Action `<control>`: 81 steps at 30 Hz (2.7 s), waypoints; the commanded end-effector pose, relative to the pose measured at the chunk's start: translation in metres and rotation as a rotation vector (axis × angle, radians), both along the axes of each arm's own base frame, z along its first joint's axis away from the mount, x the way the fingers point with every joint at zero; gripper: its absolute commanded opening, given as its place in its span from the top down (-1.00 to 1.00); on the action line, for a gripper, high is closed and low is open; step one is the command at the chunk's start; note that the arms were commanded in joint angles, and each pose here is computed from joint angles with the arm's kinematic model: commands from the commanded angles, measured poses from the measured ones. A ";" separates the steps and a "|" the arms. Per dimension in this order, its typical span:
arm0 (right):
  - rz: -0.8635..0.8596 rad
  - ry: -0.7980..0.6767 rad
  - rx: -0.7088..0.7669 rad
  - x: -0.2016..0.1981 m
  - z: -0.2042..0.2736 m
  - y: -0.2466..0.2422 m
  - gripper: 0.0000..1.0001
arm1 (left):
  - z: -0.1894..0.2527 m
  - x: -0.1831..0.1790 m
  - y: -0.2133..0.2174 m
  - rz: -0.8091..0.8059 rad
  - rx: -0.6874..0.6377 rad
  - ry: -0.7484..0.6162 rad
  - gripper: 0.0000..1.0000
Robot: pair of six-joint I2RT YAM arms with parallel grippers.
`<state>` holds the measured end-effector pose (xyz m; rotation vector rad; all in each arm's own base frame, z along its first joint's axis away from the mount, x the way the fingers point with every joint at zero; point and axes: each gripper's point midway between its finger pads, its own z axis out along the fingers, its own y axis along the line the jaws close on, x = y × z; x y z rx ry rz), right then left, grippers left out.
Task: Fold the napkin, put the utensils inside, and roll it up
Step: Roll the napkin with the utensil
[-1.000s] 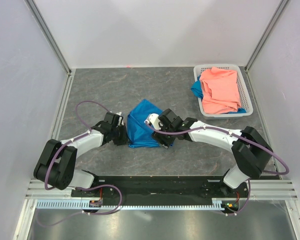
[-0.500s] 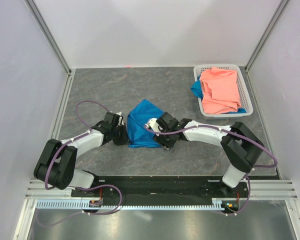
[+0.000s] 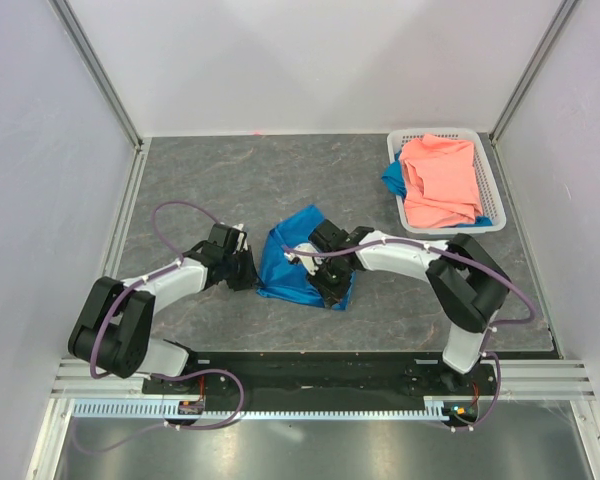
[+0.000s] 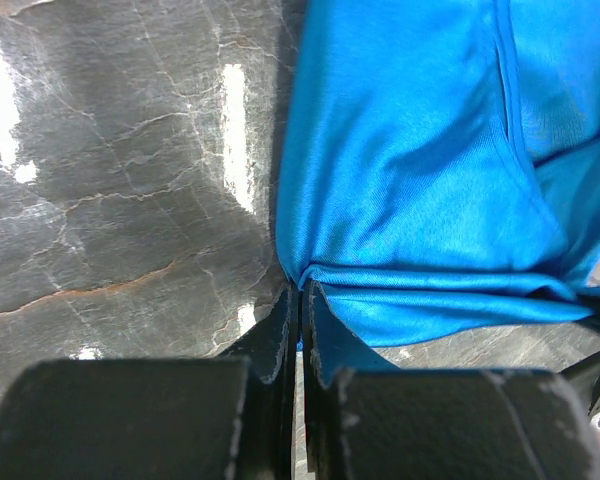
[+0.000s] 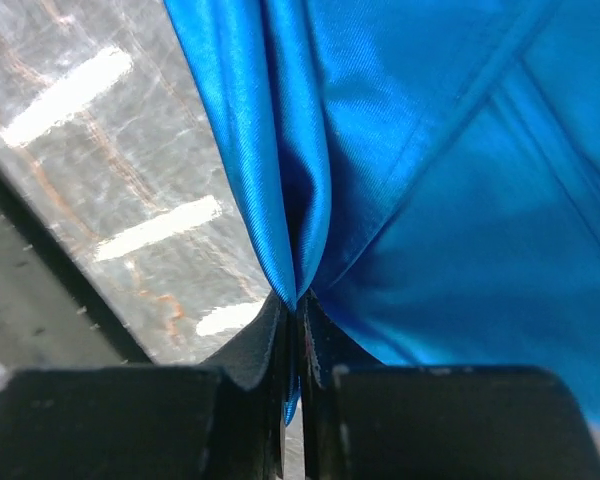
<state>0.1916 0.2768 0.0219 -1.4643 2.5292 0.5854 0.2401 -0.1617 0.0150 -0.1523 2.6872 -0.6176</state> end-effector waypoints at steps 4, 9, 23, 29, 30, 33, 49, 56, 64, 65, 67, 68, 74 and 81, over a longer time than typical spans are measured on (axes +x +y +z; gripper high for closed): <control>0.003 0.249 0.045 -0.014 -0.011 -0.005 0.82 | -0.015 -0.013 0.013 -0.030 0.089 0.072 0.96; -0.037 0.294 0.046 -0.008 -0.020 -0.013 0.78 | -0.015 -0.012 0.013 -0.032 0.087 0.079 0.96; -0.112 0.049 0.129 0.033 0.059 -0.001 -0.05 | -0.011 -0.013 0.003 -0.061 0.039 0.090 0.96; -0.124 -0.117 0.139 0.044 0.088 0.010 -0.12 | -0.011 -0.014 0.000 -0.070 0.025 0.101 0.96; -0.113 -0.105 0.145 0.038 0.088 0.013 -0.10 | -0.010 -0.014 0.000 -0.071 0.025 0.099 0.96; -0.073 -0.010 0.191 0.009 0.084 0.027 -0.07 | -0.010 -0.014 0.000 -0.072 0.026 0.097 0.96; -0.082 0.147 0.089 -0.024 0.029 0.011 -0.02 | -0.010 -0.015 0.001 -0.069 0.030 0.099 0.96; -0.086 0.159 0.061 -0.015 0.022 0.002 -0.02 | -0.011 -0.015 0.002 -0.070 0.035 0.100 0.96; -0.131 0.155 0.062 -0.002 0.024 -0.012 -0.02 | -0.014 -0.016 0.002 -0.070 0.038 0.110 0.96; -0.136 0.158 0.057 -0.001 0.022 -0.014 -0.02 | -0.014 -0.016 0.002 -0.071 0.037 0.110 0.96; -0.148 0.166 0.045 0.000 0.017 -0.019 -0.02 | -0.014 -0.016 0.002 -0.070 0.038 0.110 0.96; -0.151 0.179 0.032 -0.001 0.011 -0.021 -0.02 | -0.013 -0.016 0.002 -0.072 0.036 0.109 0.96; -0.184 0.209 0.005 0.003 -0.006 -0.028 -0.02 | -0.013 -0.016 0.001 -0.074 0.034 0.111 0.96; -0.182 0.126 0.081 0.017 0.027 -0.014 -0.03 | -0.013 -0.016 0.001 -0.075 0.029 0.114 0.96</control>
